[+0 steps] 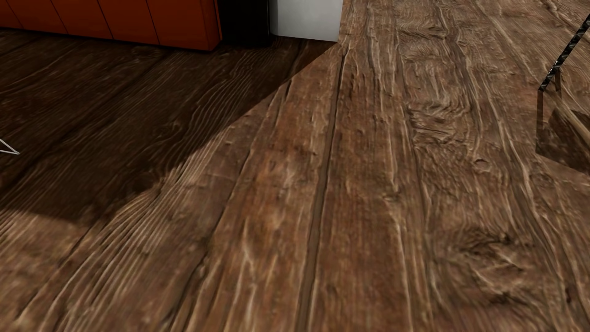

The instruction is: Stay put

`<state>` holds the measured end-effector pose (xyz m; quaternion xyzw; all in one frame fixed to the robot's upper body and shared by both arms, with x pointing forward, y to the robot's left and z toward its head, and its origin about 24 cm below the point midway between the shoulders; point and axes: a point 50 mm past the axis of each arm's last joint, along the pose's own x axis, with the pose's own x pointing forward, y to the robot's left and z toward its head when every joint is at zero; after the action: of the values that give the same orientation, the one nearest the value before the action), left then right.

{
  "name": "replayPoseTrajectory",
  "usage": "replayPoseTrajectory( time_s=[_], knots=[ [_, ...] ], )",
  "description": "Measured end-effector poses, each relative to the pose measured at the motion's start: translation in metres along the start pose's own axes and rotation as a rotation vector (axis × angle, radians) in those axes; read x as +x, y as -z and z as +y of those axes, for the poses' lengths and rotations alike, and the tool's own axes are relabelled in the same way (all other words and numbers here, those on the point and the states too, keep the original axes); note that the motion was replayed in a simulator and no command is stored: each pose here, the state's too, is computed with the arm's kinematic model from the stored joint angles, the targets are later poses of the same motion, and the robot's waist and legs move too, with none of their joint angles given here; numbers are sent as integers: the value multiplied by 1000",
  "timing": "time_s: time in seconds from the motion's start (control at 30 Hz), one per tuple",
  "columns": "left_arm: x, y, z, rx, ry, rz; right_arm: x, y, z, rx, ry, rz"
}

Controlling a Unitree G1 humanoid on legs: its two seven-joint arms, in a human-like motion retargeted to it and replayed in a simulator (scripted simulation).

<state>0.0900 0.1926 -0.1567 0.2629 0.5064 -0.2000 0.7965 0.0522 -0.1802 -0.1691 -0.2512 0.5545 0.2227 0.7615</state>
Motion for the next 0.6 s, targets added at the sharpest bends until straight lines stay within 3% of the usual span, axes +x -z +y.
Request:
replayPoseTrajectory(
  time_s=[0.3, 0.6],
  knots=[
    [0, -1, 0, 16, 5, -4, 0, -1, -1, -9, 0, -3],
    [-3, 4, 13, -72, -54, -5, -4, 4, -5, 88, 35, -15]
  ],
)
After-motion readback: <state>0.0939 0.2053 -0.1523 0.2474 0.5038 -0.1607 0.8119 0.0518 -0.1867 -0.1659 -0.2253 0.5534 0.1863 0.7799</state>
